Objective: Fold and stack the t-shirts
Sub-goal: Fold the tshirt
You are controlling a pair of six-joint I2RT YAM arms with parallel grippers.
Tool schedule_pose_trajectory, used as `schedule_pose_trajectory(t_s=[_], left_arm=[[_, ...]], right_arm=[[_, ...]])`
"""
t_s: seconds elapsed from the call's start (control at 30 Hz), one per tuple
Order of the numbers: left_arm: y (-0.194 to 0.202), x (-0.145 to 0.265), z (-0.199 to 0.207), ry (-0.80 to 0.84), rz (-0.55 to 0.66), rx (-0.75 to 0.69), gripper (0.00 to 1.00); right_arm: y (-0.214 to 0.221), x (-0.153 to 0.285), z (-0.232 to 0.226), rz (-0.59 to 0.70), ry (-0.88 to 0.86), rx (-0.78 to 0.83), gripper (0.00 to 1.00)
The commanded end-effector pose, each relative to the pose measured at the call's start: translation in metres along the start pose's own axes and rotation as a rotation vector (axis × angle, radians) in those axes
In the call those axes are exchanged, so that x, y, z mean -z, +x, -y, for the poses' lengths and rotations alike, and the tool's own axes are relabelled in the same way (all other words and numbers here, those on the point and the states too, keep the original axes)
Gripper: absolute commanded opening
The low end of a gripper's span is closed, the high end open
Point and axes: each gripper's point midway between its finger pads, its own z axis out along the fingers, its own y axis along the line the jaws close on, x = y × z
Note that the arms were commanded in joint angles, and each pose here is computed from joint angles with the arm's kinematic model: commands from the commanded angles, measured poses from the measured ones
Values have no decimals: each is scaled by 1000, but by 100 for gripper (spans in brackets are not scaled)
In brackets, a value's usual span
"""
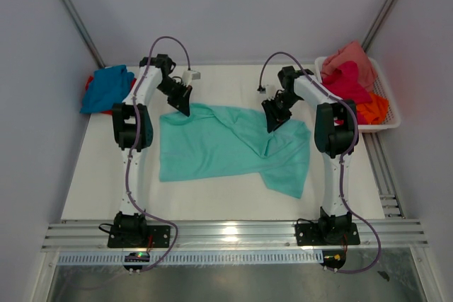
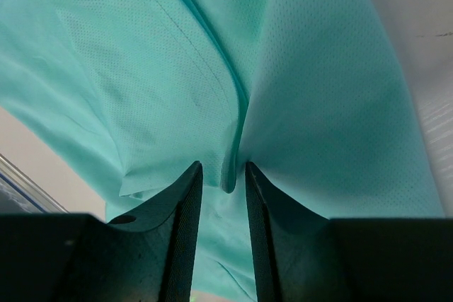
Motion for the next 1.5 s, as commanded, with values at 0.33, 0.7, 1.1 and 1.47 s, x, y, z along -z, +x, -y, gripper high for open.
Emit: schedule_pose_trajectory(t_s=[0.33,0.7,1.1,1.47], left_arm=[[5,-2,10,50,-6,33,0],[5,-1,11,53,-7,35,0],[4,-2,9,51,-4,31,0],[5,-3,10,58,-8,35,0]], right_arm=[[-23,33,-7,106,46,52,35],[-36,45,-16,163,45,64,35],[-16,34,-18,110,24,44,32],[-12,30,-14,91,33,45,32]])
